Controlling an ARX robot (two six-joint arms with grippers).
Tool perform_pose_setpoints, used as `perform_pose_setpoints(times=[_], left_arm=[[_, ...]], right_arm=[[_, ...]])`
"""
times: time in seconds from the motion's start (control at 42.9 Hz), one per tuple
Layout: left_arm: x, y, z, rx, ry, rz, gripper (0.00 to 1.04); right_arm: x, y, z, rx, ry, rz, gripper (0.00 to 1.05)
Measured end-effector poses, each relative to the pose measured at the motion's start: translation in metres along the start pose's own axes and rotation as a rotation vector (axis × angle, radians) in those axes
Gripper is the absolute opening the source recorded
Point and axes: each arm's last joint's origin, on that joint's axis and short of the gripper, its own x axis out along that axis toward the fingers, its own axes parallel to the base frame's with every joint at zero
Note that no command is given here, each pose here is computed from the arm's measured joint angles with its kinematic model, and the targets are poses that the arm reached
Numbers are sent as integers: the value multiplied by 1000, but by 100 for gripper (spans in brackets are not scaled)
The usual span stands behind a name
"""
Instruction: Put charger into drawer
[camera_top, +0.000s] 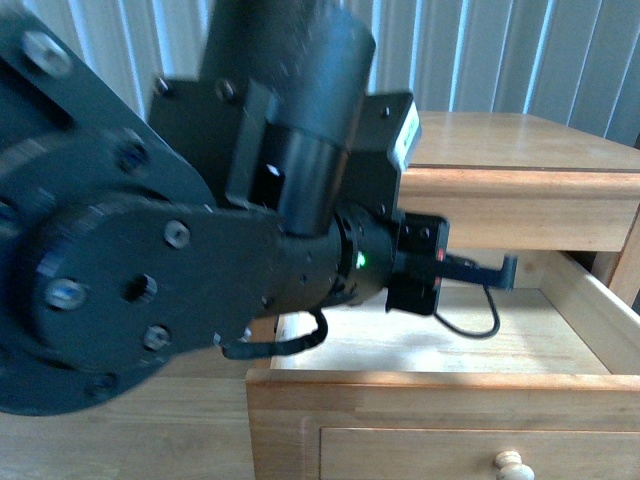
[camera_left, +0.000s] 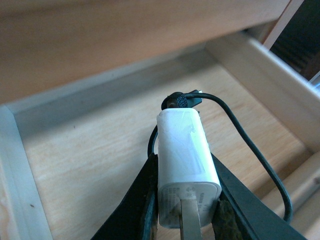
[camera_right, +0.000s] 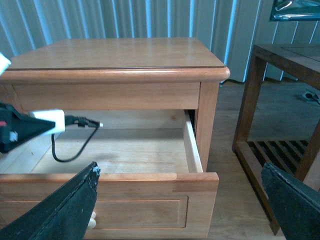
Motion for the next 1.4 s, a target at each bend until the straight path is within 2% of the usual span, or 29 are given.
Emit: perform_pose_setpoints(times=[0.07,0.186,0.326,0.466,0.583,0.676,0.792,0.979,1.142,1.235,1.305,1.398], left_arm=[[20,1,-15,8,52,-5,24],[46,-1,-24,14,87,-6,24],[59,-4,-20,24,73,7,51],[54,-5,-15,32,42,31,66],[23,-2,2,48,-46,100,88],[-9,2,23,52,-123,147,100],[-68,17,57,37,-253,266,99],[-147,42,67,63,-351,488,99],[-205,55,48,34,-405,660,99],[-232,62,24,-19,-393,721,99],[-254,71,-4,-98,-381,817,99],[-262,73,-12,-143,-402,861,99]], right_arm=[[0,0,0,0,0,0,96],[0,0,0,0,0,0,96],[0,0,0,0,0,0,96],[0,0,0,0,0,0,96],[0,0,0,0,0,0,96],[0,0,0,0,0,0,96],[0,0,0,0,0,0,96],[0,0,0,0,0,0,96],[0,0,0,0,0,0,96],[0,0,0,0,0,0,96],[0,0,0,0,0,0,96],[0,0,0,0,0,0,96]])
